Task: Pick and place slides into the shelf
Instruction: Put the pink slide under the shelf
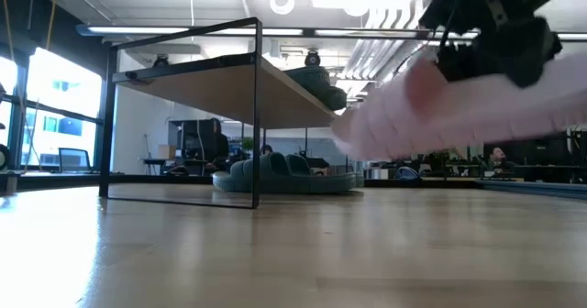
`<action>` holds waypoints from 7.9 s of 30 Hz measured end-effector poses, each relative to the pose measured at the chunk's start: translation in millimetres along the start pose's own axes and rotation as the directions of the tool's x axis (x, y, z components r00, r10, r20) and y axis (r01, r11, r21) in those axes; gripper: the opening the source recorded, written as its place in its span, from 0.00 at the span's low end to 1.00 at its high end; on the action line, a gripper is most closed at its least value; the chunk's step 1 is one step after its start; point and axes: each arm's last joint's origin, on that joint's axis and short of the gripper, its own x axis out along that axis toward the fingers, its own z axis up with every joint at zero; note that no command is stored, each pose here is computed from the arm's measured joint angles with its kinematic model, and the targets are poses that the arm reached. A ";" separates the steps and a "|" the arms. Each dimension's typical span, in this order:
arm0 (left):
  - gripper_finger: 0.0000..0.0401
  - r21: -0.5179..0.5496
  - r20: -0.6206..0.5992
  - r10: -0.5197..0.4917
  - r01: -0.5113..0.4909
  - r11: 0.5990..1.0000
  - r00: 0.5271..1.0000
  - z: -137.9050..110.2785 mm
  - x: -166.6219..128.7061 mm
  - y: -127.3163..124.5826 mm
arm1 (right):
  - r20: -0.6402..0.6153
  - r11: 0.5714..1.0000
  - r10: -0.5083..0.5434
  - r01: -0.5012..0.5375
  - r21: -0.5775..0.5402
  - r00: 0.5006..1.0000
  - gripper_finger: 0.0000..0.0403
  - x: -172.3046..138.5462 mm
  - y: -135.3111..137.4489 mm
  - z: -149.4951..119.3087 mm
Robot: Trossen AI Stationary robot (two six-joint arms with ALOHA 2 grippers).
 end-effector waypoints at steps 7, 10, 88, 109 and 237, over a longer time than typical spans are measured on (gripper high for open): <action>0.45 0.000 -0.002 -0.003 0.003 1.000 1.000 -0.2 0.0 0.0 | -0.004 1.000 0.007 -0.007 -0.013 1.000 0.07 25.5 -11.2 29.7; 0.45 0.001 -0.002 -0.003 0.003 1.000 1.000 -0.2 0.0 0.0 | -0.006 0.996 0.046 -0.047 -0.076 0.999 0.09 34.8 -12.5 46.3; 0.45 -0.002 -0.029 -0.063 0.063 0.998 0.998 -1.4 -0.1 -1.6 | 0.683 0.927 -0.269 0.374 -0.008 0.680 0.04 18.1 25.2 33.0; 0.45 -0.027 -0.037 -0.065 0.064 0.998 0.997 -3.1 -0.2 -0.9 | 0.802 0.979 -0.045 0.187 -0.084 0.596 0.00 79.1 18.4 87.3; 0.45 0.000 -0.032 -0.051 0.051 0.999 0.998 -3.2 -0.2 -0.4 | 0.867 0.963 -0.261 0.049 0.266 0.425 0.00 89.7 -7.9 95.3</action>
